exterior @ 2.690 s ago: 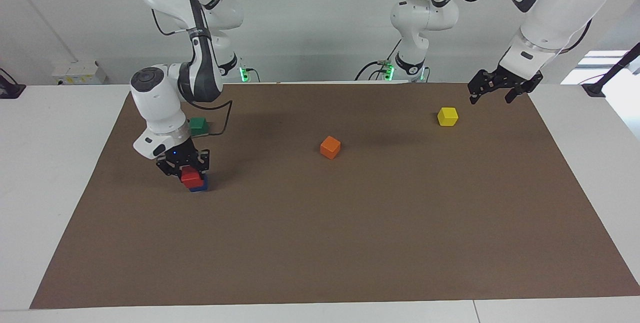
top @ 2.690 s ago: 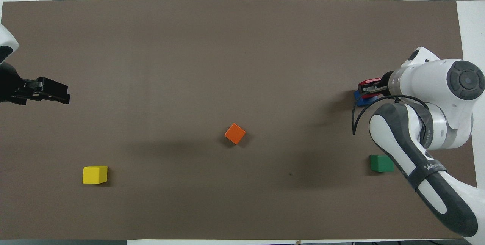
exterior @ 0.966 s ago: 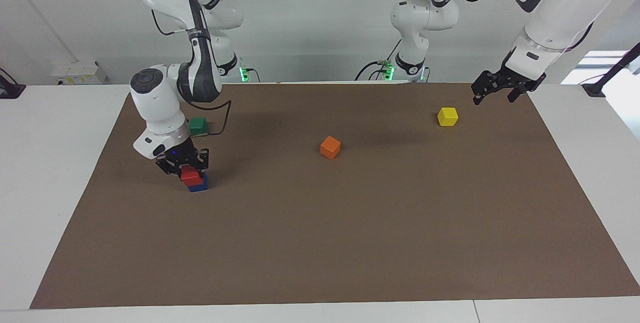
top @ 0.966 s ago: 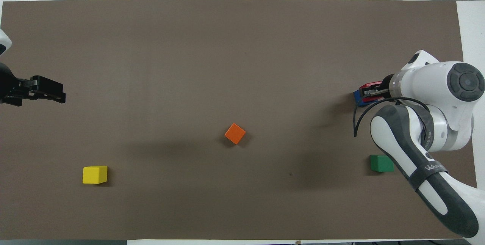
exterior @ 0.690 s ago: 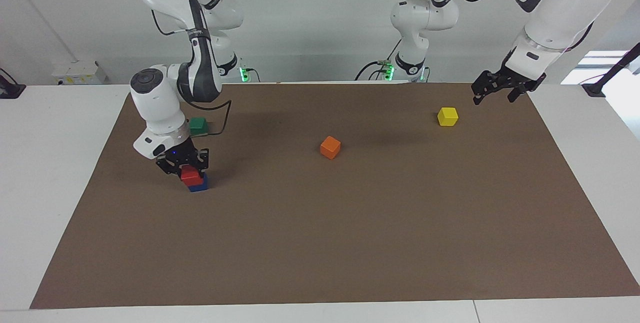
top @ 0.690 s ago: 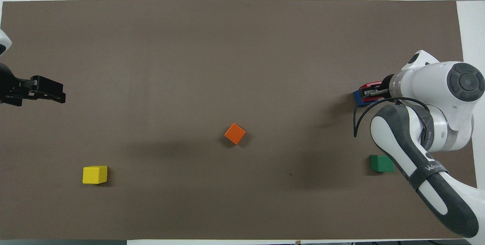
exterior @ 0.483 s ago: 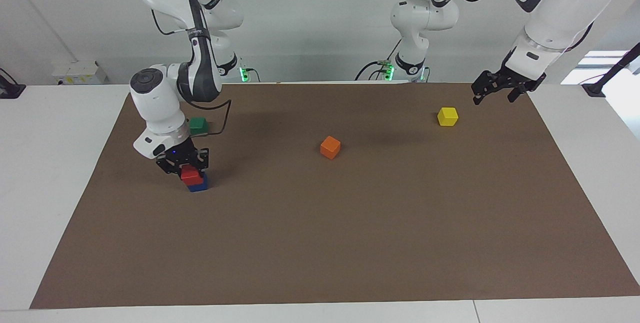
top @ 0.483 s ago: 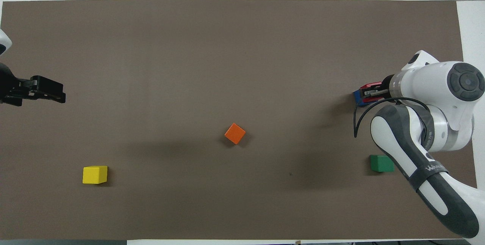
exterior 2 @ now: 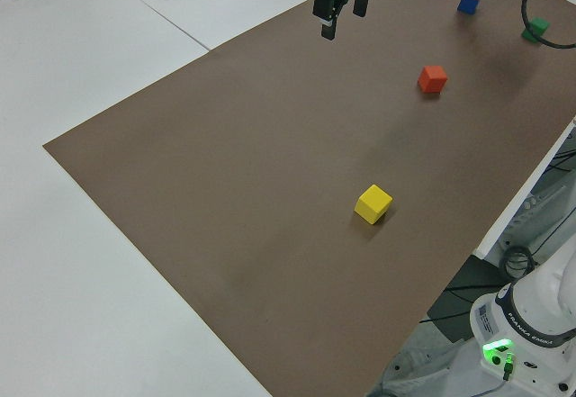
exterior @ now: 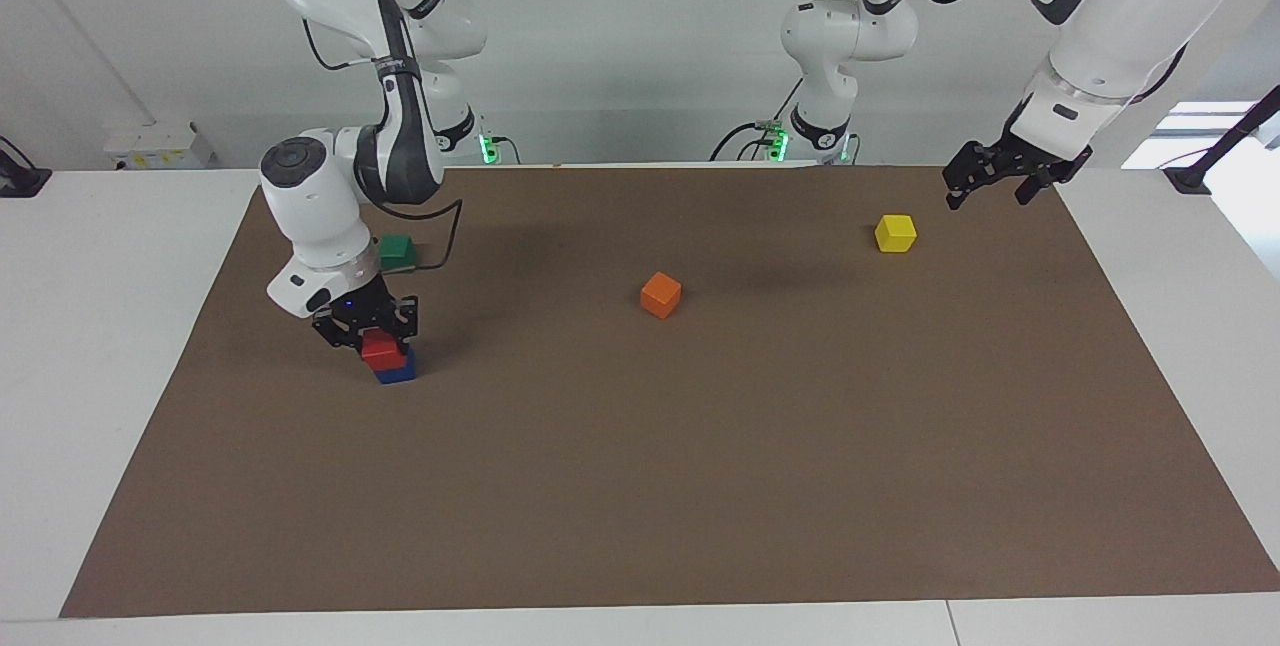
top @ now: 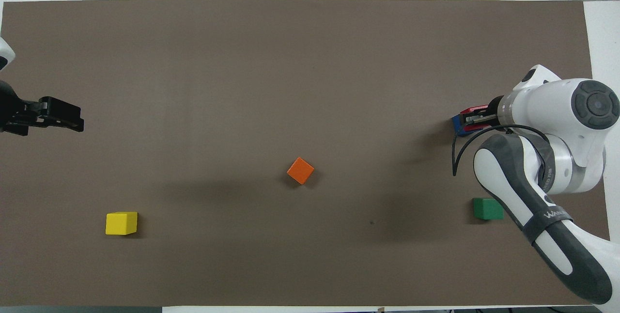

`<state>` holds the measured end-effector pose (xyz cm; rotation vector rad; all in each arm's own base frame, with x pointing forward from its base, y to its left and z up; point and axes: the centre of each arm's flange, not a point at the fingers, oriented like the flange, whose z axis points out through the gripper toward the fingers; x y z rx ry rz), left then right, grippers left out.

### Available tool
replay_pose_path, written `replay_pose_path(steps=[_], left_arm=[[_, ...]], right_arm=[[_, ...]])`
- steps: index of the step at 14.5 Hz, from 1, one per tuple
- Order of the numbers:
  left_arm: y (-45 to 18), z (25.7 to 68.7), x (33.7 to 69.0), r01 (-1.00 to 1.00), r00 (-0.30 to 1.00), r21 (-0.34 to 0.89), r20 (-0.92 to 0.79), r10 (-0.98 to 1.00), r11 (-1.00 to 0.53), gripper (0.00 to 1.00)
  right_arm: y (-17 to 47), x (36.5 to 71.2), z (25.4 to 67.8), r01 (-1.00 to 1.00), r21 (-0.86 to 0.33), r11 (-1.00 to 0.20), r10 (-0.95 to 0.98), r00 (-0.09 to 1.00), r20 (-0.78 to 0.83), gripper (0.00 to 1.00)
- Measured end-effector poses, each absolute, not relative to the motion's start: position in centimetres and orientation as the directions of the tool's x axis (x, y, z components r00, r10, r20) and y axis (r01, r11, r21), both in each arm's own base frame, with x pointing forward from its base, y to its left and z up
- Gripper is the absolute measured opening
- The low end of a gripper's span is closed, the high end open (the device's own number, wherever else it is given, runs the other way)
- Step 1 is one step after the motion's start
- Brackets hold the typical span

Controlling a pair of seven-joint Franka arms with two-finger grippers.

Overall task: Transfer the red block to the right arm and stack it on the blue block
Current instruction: 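Open the right gripper and withdraw it from the stack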

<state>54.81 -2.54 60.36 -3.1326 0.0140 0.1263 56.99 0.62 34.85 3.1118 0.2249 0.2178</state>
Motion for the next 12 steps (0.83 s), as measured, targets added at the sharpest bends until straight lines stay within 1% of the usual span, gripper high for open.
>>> replay_pose_path(steps=[2, 3, 4, 5, 6, 12], left_arm=[[-2.54, 60.36, 54.81, -0.009, 0.997, -0.006, -0.081, -0.009, -1.000, 1.00], [-2.54, 60.36, 54.81, -0.009, 0.997, -0.006, -0.081, -0.009, -1.000, 1.00], [-2.54, 60.36, 54.81, -0.009, 0.997, -0.006, -0.081, -0.009, -1.000, 1.00], [-2.54, 60.36, 54.81, -0.009, 0.997, -0.006, -0.081, -0.009, -1.000, 1.00], [-2.54, 60.36, 54.81, -0.009, 0.997, -0.006, -0.081, -0.009, -1.000, 1.00], [-2.54, 60.36, 54.81, -0.009, 0.997, -0.006, -0.081, -0.009, -1.000, 1.00]], right_arm=[[0.61, 56.80, 34.55, 0.142, 0.023, -0.990, 0.144, 0.981, 0.131, 0.83], [0.61, 56.76, 34.49, 0.142, 0.023, -0.990, 0.144, 0.981, 0.129, 0.89], [0.60, 56.73, 34.46, 0.142, 0.023, -0.990, 0.144, 0.981, 0.128, 0.89], [0.60, 56.72, 34.44, 0.142, 0.023, -0.990, 0.144, 0.981, 0.128, 0.96], [0.59, 56.72, 34.43, 0.142, 0.023, -0.990, 0.144, 0.981, 0.128, 1.00], [0.34, 56.89, 34.81, 0.138, 0.021, -0.990, 0.140, 0.983, 0.117, 1.00]])
